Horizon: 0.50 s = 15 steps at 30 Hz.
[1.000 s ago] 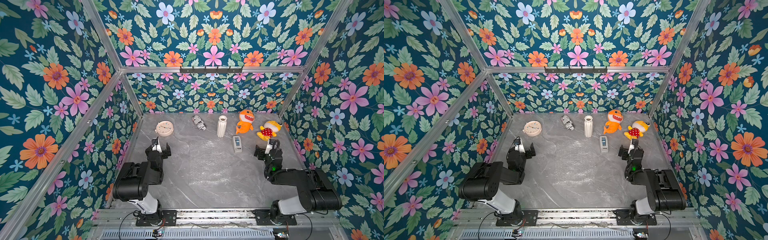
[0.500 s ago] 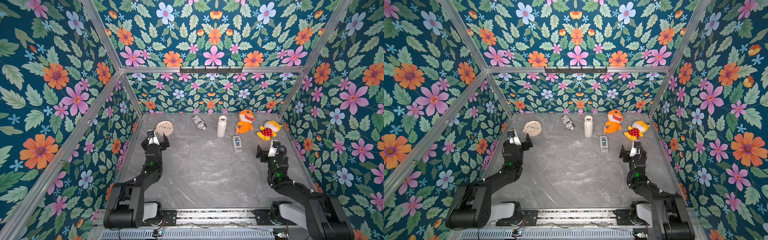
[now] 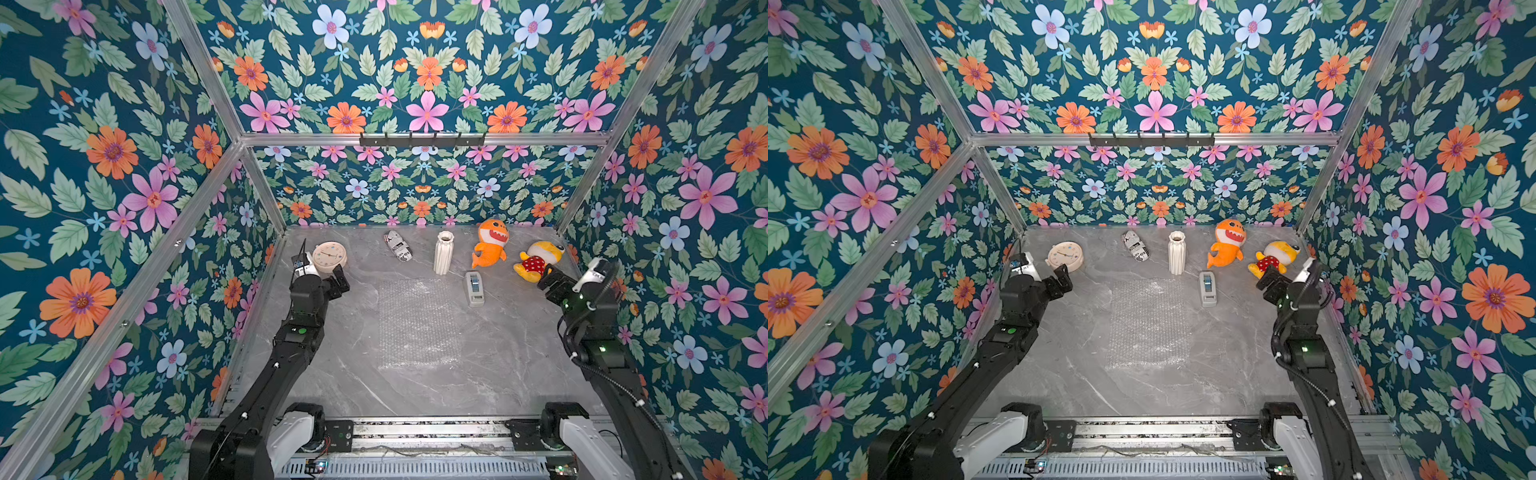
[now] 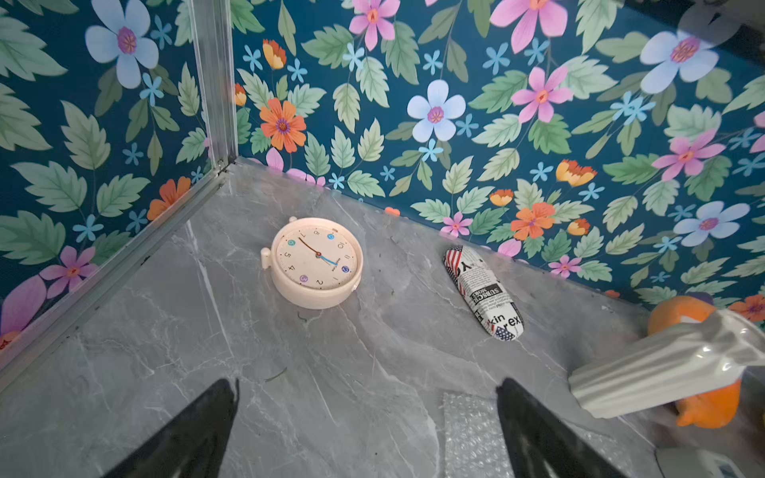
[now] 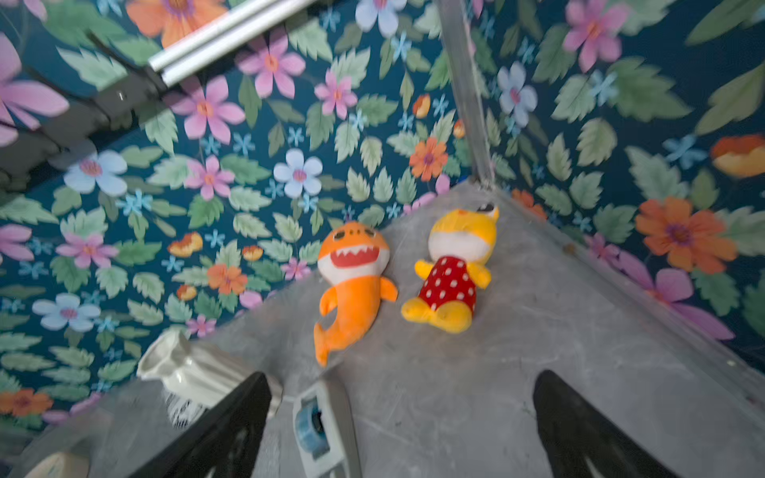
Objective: Wrap vases in bubble wrap
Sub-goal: Pick up the vase from the center of the board.
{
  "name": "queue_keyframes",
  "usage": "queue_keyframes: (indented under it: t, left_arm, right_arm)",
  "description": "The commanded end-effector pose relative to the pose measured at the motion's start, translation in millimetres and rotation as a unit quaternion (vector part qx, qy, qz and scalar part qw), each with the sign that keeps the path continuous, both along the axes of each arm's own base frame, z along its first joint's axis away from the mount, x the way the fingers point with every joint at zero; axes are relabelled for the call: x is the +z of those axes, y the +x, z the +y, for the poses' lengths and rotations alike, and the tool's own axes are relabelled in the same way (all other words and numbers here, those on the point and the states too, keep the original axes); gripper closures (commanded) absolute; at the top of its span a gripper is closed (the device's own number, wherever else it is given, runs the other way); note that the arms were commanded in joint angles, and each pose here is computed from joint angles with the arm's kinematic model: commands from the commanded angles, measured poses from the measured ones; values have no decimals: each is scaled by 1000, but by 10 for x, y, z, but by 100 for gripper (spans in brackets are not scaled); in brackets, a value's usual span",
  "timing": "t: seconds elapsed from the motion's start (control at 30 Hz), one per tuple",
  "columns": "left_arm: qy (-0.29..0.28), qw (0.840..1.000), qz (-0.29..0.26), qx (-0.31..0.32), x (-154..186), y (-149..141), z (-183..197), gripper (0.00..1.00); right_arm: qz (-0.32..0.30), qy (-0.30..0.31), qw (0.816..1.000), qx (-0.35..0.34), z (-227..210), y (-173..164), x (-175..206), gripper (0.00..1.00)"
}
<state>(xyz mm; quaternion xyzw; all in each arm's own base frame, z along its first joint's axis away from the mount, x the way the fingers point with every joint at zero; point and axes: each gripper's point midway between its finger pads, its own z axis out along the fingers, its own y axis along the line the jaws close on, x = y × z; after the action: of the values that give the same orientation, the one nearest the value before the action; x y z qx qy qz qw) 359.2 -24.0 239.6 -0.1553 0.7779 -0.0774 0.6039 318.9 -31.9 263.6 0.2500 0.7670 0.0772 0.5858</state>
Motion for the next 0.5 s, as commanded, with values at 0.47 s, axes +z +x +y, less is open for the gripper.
queue_keyframes:
  t: [0.47]
  left_arm:
    - [-78,991,100,-46,-1131,-199,-885,13]
  right_arm:
    - [53,-6,942,330,1822,940,-371,1]
